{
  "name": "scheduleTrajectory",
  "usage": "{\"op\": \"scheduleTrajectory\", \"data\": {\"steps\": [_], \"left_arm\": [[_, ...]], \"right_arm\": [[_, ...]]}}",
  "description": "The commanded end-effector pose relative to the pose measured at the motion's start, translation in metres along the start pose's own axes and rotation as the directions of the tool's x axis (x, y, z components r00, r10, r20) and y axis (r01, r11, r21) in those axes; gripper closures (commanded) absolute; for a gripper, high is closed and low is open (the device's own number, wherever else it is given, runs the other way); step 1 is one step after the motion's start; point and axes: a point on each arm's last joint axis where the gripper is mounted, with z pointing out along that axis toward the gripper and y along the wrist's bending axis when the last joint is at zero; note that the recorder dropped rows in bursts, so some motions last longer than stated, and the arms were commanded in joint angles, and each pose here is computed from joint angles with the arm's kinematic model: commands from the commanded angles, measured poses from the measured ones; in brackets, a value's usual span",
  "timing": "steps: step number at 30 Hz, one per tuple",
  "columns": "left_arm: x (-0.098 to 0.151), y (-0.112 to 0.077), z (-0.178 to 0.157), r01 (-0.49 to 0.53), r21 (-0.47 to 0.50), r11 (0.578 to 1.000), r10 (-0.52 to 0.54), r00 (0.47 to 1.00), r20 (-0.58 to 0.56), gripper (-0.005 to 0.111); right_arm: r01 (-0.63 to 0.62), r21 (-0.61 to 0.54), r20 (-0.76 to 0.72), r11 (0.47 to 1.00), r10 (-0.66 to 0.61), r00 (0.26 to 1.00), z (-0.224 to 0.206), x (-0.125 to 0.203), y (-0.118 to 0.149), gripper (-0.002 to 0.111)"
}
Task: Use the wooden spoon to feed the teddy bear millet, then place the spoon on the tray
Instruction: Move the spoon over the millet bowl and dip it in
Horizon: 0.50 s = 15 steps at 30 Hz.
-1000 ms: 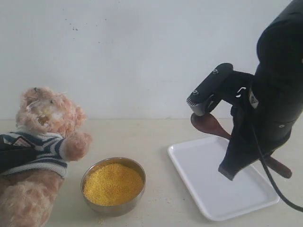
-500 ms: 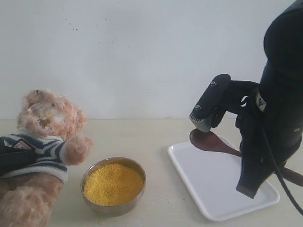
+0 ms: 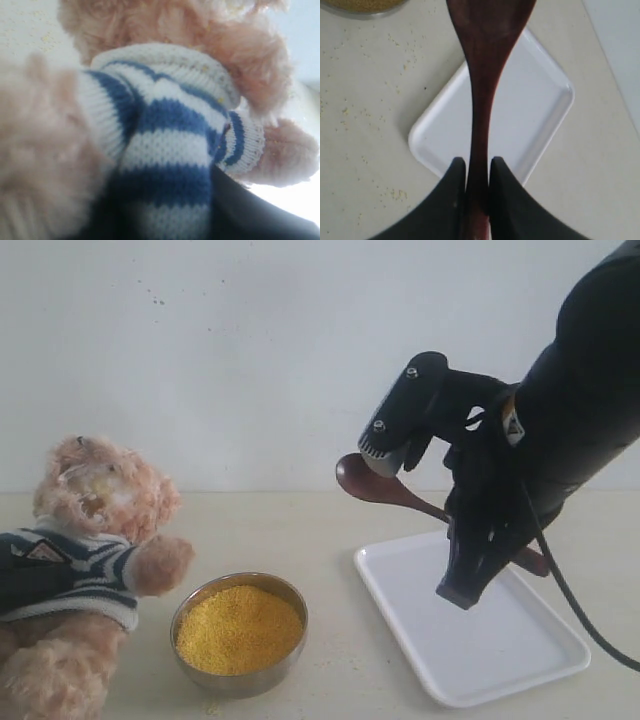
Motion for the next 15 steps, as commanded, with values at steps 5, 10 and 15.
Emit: {"op": "scheduleTrajectory", "data": {"steps": [5, 10, 15], "left_arm": [[-0.004, 0.016, 0.000, 0.029, -0.159, 0.987, -0.022, 0.999, 0.049, 0.103], [-0.002, 0.020, 0.005, 0.000, -0.144, 0.990, 0.003, 1.000, 0.024, 0.103], [0.004, 0.031, 0.013, -0.056, -0.168, 0.984, 0.052, 0.998, -0.030, 0.103]], "right_arm": [[0.179, 0.085, 0.022, 0.980, -0.181, 0.983, 0.000, -0.037, 0.015, 0.109], [0.442, 0.153, -0.213, 0.884, -0.408, 0.888, 0.025, -0.073, 0.033, 0.109], [0.578, 0.156, -0.311, 0.801, -0.515, 0.799, 0.048, -0.095, 0.064, 0.109]]}}
